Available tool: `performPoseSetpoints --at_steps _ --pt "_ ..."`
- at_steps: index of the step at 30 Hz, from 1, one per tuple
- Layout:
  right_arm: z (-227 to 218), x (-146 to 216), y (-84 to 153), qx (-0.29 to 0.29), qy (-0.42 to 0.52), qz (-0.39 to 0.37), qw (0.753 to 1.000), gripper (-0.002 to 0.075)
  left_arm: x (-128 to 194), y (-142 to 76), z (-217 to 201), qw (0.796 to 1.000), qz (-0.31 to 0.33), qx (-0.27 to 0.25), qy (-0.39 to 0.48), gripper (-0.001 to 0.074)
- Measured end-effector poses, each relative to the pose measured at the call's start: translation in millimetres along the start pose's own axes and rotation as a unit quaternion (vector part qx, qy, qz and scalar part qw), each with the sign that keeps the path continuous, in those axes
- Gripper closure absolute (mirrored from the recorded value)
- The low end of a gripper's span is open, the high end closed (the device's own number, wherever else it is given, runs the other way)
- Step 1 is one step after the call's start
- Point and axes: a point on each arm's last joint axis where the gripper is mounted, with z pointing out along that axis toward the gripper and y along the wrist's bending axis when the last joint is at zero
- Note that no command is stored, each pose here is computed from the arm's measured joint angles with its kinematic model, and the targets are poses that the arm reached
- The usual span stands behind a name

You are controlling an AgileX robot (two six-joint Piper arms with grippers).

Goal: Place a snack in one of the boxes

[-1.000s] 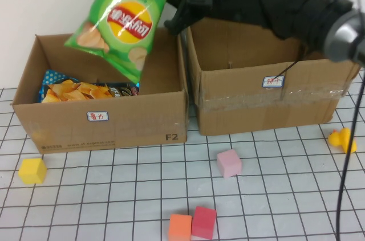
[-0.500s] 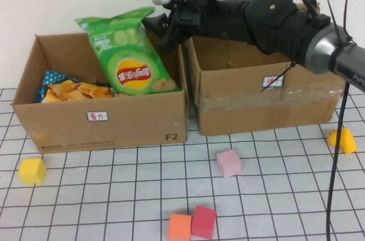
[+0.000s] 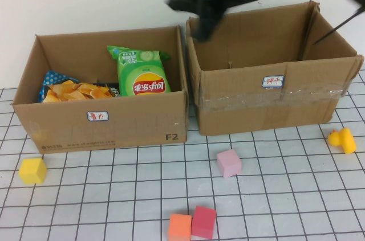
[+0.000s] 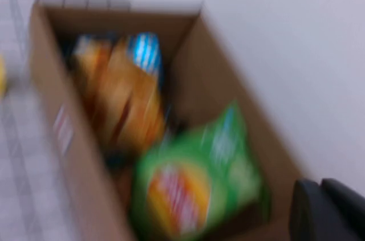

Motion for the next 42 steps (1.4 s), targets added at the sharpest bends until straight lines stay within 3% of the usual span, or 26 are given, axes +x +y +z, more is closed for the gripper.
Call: performPoseSetpoints --at_steps 3,7,12,21,35,42 --pt "-26 6 4 -0.016 0.108 0.011 0.994 0.0720 0 0 0 1.000 0.000 0.000 0.000 0.0736" --pt "-54 27 5 -0.017 0.277 0.018 0.961 0.0720 0 0 0 1.000 -0.014 0.001 0.000 0.0736" --pt "-75 36 7 0.015 0.342 0.044 0.938 0.0720 -1 -3 0 0.998 -0.056 0.016 -0.007 0.0736" --pt "-147 48 54 0.070 0.296 0.098 0.947 0.0720 -20 -9 -7 0.978 -0.178 0.082 -0.068 0.0736" --pt "-243 137 186 0.116 0.212 0.160 0.957 0.0720 -21 -9 -8 0.977 -0.179 0.085 -0.073 0.0736" --pt "-275 172 234 0.151 0.156 0.172 0.961 0.0720 -18 -14 -2 0.976 -0.177 0.090 -0.090 0.0736"
